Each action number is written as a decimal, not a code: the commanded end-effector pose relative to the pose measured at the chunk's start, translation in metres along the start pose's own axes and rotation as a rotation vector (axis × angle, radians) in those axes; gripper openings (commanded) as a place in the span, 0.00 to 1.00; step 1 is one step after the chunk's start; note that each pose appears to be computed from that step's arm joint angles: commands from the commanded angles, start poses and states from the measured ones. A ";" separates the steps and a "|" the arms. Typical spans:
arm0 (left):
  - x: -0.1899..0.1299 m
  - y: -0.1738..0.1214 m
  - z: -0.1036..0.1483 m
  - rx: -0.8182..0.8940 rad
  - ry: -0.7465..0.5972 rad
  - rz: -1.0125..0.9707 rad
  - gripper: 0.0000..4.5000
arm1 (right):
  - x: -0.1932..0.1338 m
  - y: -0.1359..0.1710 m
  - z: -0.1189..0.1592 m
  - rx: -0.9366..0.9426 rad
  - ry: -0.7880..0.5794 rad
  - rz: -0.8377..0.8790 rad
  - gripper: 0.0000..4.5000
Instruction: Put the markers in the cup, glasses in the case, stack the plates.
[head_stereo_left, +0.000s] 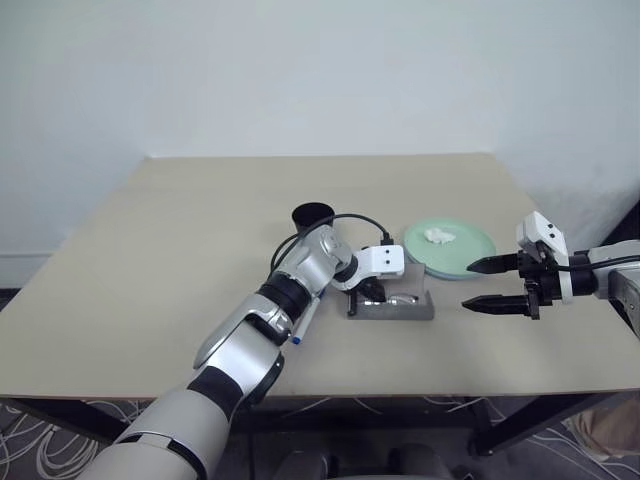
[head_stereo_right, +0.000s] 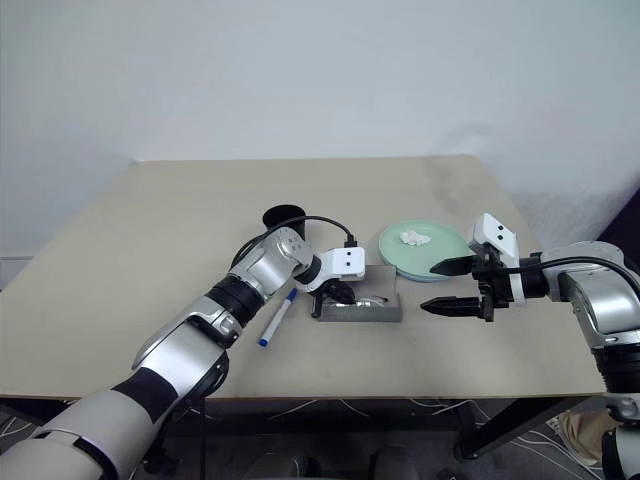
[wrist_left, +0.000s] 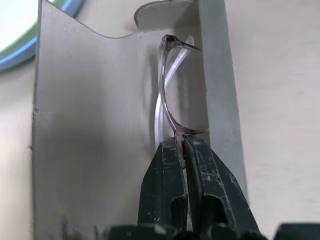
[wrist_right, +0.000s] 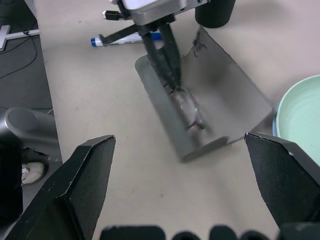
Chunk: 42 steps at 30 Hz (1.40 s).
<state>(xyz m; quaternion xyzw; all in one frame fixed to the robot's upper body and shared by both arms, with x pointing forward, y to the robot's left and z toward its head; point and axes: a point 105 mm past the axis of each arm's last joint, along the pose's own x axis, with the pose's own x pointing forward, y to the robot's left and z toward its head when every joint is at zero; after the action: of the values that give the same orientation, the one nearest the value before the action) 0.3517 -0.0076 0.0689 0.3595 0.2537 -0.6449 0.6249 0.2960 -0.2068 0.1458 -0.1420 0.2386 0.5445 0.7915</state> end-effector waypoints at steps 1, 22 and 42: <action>0.001 -0.012 -0.001 0.021 0.005 -0.072 0.01 | -0.002 0.002 0.013 -0.040 -0.037 0.002 1.00; -0.030 0.014 0.035 0.134 -0.051 0.069 0.91 | -0.001 0.001 0.013 -0.044 -0.038 0.001 1.00; -0.037 0.070 0.016 0.093 0.013 0.444 0.23 | -0.003 0.002 0.013 -0.046 -0.037 0.003 1.00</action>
<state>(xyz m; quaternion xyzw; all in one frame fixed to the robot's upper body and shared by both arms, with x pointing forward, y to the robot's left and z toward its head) 0.4109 0.0023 0.1007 0.4239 0.1737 -0.5132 0.7258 0.2962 -0.2040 0.1447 -0.1382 0.2354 0.5484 0.7904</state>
